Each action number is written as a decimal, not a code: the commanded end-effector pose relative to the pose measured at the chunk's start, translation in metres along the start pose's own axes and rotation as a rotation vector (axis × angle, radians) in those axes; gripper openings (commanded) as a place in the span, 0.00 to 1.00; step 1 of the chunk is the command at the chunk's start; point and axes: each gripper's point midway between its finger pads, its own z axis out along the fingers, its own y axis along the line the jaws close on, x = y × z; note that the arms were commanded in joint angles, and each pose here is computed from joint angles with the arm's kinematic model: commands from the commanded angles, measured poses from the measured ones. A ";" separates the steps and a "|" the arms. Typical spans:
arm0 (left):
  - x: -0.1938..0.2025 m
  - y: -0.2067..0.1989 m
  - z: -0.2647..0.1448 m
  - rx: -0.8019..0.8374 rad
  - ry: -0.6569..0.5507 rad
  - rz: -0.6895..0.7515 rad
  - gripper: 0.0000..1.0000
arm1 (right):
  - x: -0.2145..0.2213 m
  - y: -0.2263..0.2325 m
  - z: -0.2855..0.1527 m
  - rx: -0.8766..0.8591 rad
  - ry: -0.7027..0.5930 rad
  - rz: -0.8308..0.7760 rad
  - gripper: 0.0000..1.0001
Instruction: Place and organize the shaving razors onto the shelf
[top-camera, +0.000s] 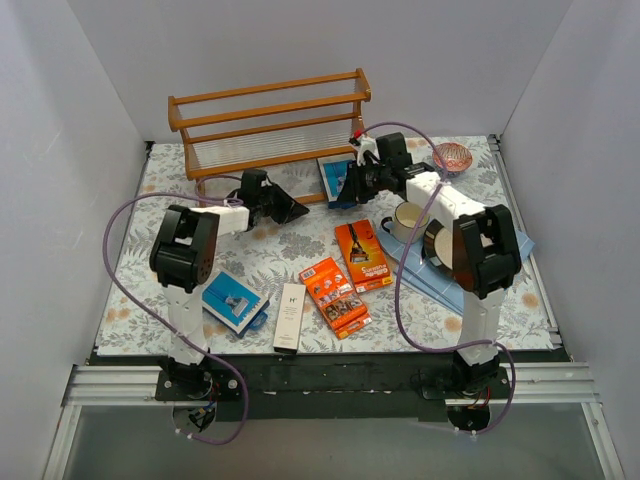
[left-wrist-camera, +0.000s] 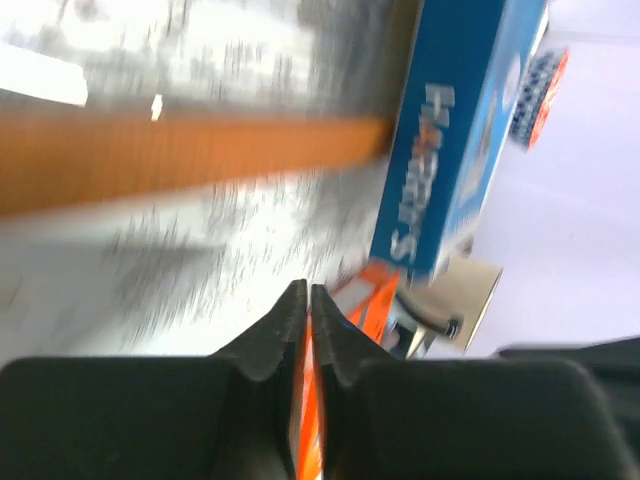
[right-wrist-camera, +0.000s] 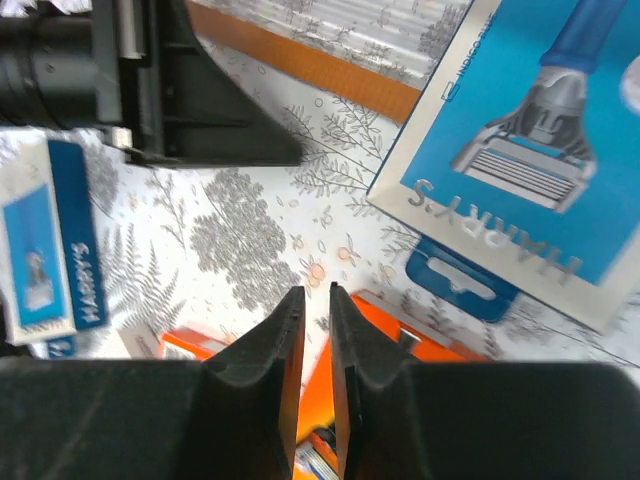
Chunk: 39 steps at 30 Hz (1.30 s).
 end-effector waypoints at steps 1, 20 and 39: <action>0.004 -0.022 -0.053 0.063 0.008 0.179 0.00 | -0.010 0.002 -0.035 0.050 -0.037 -0.394 0.20; 0.050 -0.001 -0.143 0.020 0.055 0.573 0.00 | -0.011 -0.070 -0.014 0.290 0.035 -0.718 0.02; 0.036 0.013 -0.154 -0.044 0.014 0.630 0.00 | -0.044 -0.109 0.008 0.453 -0.004 -0.753 0.01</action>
